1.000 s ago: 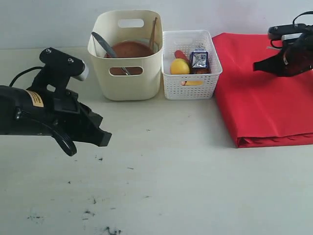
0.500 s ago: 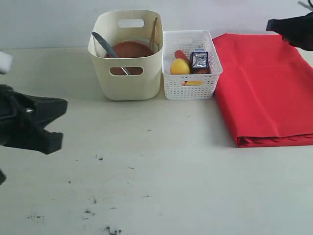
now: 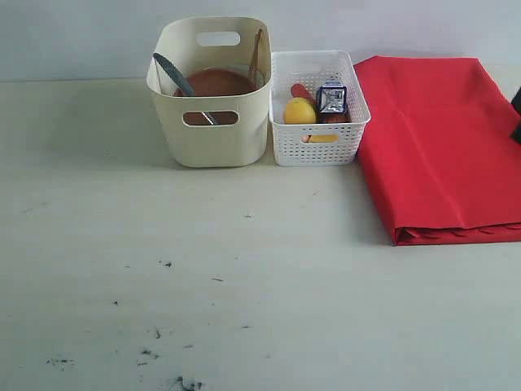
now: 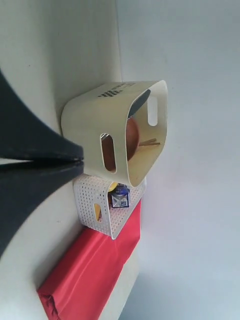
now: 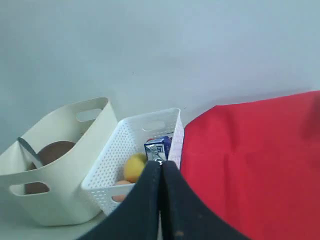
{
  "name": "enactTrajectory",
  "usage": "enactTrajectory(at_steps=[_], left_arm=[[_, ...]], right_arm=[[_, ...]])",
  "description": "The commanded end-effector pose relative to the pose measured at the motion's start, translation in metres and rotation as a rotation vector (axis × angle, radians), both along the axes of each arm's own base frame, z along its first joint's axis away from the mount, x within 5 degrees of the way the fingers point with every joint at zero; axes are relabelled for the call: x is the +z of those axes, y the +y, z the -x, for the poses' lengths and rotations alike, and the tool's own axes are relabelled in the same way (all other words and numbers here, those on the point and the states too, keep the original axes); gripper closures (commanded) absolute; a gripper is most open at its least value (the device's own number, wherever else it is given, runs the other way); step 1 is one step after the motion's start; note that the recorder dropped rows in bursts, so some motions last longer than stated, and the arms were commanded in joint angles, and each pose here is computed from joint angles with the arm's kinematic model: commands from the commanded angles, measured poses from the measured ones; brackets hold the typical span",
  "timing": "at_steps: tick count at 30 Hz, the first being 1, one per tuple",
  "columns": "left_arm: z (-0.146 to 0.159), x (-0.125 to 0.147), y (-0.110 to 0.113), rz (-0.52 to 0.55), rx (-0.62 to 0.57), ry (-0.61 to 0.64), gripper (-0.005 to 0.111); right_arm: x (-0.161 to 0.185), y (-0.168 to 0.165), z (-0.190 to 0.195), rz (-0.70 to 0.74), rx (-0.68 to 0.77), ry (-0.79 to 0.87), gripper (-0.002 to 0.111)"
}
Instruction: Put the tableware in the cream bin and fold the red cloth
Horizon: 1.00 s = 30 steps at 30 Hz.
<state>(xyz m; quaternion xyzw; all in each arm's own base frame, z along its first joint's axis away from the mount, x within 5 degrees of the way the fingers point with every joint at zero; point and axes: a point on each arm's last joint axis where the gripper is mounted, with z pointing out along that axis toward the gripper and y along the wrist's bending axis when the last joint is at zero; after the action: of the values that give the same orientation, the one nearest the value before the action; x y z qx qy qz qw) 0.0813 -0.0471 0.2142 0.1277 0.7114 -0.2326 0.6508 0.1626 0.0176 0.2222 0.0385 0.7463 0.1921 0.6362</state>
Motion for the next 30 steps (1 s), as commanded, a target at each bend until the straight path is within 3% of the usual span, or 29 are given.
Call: enactTrajectory(at_steps=[1,6,13,19,23,26,30], left_arm=[[0.005,-0.007,0.002,0.017,-0.008,0.019,0.107],[0.006,-0.010,0.001,-0.006,-0.025,0.053,0.107],[0.006,-0.010,0.001,-0.009,-0.025,0.051,0.107],[0.006,-0.010,0.001,-0.009,-0.025,0.051,0.107],[0.006,-0.010,0.001,-0.009,-0.025,0.051,0.107],[0.006,-0.010,0.001,-0.009,-0.025,0.051,0.107],[0.006,-0.010,0.001,-0.009,-0.025,0.051,0.107]], right_arm=[[-0.012,0.004,0.041,0.045,0.028,-0.089,0.108],[-0.012,0.006,0.064,0.133,0.037,-0.145,0.108],[-0.005,0.005,0.076,0.099,0.016,-0.199,0.108],[-0.014,-0.002,0.075,0.101,-0.057,-0.093,0.108],[-0.025,-0.020,0.074,-0.095,-0.287,0.061,0.108],[-0.028,-0.023,0.075,0.146,-0.277,0.064,0.108],[-0.032,-0.023,0.076,0.071,-0.291,0.126,0.108]])
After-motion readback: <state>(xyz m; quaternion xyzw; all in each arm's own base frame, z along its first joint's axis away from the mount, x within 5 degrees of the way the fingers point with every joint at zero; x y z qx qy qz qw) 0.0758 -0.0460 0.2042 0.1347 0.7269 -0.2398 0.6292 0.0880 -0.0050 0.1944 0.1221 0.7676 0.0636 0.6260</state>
